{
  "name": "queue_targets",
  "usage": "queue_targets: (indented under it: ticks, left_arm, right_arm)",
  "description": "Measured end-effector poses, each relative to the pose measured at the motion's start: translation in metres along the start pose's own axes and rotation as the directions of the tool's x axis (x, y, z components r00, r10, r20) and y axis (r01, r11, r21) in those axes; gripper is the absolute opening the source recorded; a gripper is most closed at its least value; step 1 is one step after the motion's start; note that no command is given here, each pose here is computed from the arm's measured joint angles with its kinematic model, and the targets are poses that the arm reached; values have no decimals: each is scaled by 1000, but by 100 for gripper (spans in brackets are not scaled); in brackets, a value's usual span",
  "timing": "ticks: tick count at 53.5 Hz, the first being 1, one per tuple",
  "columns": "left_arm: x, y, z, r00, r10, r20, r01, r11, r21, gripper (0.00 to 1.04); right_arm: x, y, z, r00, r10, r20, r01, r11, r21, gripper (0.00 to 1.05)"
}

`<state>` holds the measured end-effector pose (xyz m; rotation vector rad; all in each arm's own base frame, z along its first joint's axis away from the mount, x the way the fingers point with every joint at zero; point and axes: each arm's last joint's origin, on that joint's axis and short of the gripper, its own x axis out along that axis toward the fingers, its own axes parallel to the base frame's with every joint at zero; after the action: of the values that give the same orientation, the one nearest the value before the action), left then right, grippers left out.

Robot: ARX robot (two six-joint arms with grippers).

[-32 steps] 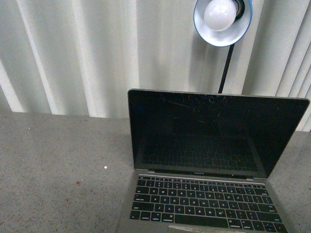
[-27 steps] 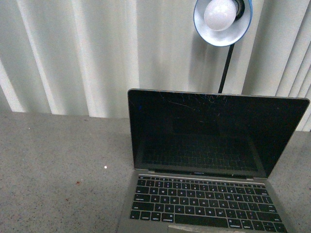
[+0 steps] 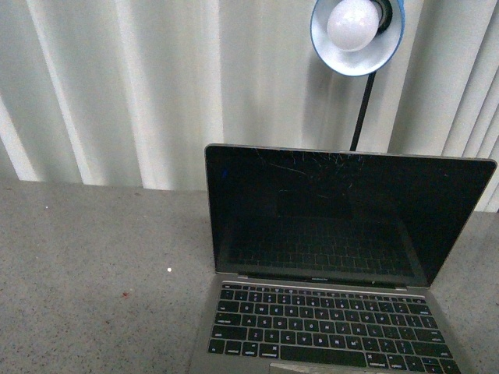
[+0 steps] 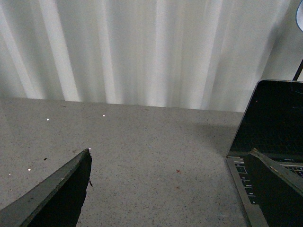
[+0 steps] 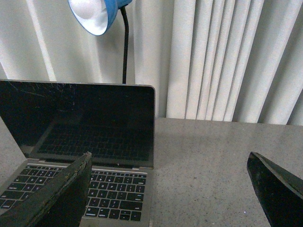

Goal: Close laptop

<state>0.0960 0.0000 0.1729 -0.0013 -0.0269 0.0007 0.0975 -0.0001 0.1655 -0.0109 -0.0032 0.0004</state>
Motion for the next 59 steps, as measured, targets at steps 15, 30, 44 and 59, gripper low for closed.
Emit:
queue_targets:
  ticks: [15, 30, 44, 59]
  left_arm:
    - [0, 0, 0, 1000, 0, 0, 0, 1000, 0, 98]
    - [0, 0, 0, 1000, 0, 0, 0, 1000, 0, 98]
    - [1, 0, -3, 989, 108, -105, -112, 993, -28, 98]
    - [11, -1, 2, 941, 284, -184, -301, 951, -73, 98]
  right_arm:
    - [0, 0, 0, 1000, 0, 0, 0, 1000, 0, 97]
    - [0, 0, 0, 1000, 0, 0, 0, 1000, 0, 97]
    - [0, 0, 0, 1000, 0, 0, 0, 1000, 0, 97]
    - [8, 0, 8, 978, -200, 58, 206, 969, -135, 97]
